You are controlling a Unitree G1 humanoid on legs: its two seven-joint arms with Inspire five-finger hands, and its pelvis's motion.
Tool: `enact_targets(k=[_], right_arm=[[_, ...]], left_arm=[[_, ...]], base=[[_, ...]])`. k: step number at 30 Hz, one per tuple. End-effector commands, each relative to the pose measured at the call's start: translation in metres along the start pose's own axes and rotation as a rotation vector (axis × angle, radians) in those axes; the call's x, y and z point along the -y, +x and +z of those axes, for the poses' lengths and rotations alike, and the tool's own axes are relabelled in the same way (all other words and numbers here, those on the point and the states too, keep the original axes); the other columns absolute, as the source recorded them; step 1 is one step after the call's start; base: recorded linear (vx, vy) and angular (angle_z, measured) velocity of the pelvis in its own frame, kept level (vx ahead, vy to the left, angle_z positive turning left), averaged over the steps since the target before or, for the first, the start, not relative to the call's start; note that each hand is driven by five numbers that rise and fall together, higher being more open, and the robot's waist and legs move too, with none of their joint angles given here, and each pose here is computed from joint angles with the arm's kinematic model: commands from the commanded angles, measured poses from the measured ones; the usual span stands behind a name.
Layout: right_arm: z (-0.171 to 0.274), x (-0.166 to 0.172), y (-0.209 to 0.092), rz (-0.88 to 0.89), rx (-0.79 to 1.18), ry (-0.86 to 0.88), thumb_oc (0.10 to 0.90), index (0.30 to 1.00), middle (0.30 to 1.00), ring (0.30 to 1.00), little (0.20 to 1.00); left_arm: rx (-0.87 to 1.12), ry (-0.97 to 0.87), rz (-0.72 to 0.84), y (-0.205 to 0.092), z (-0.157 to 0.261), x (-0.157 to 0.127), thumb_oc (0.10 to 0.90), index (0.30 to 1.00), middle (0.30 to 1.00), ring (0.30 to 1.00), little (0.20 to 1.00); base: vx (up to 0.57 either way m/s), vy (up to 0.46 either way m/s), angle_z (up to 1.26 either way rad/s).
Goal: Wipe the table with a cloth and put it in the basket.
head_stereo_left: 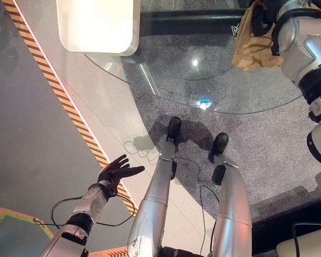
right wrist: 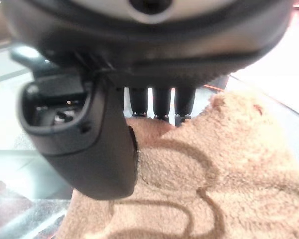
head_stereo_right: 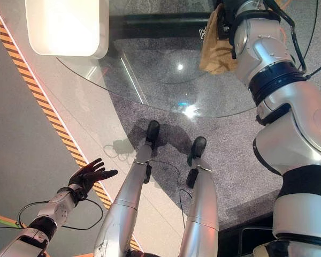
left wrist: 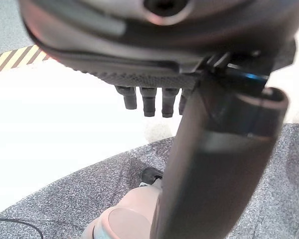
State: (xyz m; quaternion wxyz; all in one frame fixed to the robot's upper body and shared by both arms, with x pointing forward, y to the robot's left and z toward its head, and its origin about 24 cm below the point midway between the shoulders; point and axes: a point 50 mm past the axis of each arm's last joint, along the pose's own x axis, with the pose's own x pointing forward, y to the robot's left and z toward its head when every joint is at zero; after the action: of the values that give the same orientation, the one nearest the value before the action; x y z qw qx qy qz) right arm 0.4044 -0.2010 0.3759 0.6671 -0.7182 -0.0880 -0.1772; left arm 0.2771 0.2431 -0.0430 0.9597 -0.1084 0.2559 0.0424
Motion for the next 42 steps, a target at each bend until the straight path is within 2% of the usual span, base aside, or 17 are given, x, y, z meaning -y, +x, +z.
enact_targets(k=[1, 42], right_arm=[[-0.013, 0.021, 0.000, -0.027, -0.015, -0.070, 0.100, 0.300, 0.300, 0.300, 0.200], [-0.004, 0.001, -0.001, 0.152, 0.044, -0.071, 0.100, 0.300, 0.300, 0.300, 0.200]], left_arm=[[-0.078, 0.029, 0.078, -0.015, -0.023, -0.030, 0.800, 0.900, 0.900, 0.900, 0.900], [-0.079, 0.041, 0.073, -0.017, -0.021, -0.033, 0.800, 0.900, 0.900, 0.900, 0.900]], base=[[0.00, 0.000, 0.00], [0.00, 0.000, 0.00]])
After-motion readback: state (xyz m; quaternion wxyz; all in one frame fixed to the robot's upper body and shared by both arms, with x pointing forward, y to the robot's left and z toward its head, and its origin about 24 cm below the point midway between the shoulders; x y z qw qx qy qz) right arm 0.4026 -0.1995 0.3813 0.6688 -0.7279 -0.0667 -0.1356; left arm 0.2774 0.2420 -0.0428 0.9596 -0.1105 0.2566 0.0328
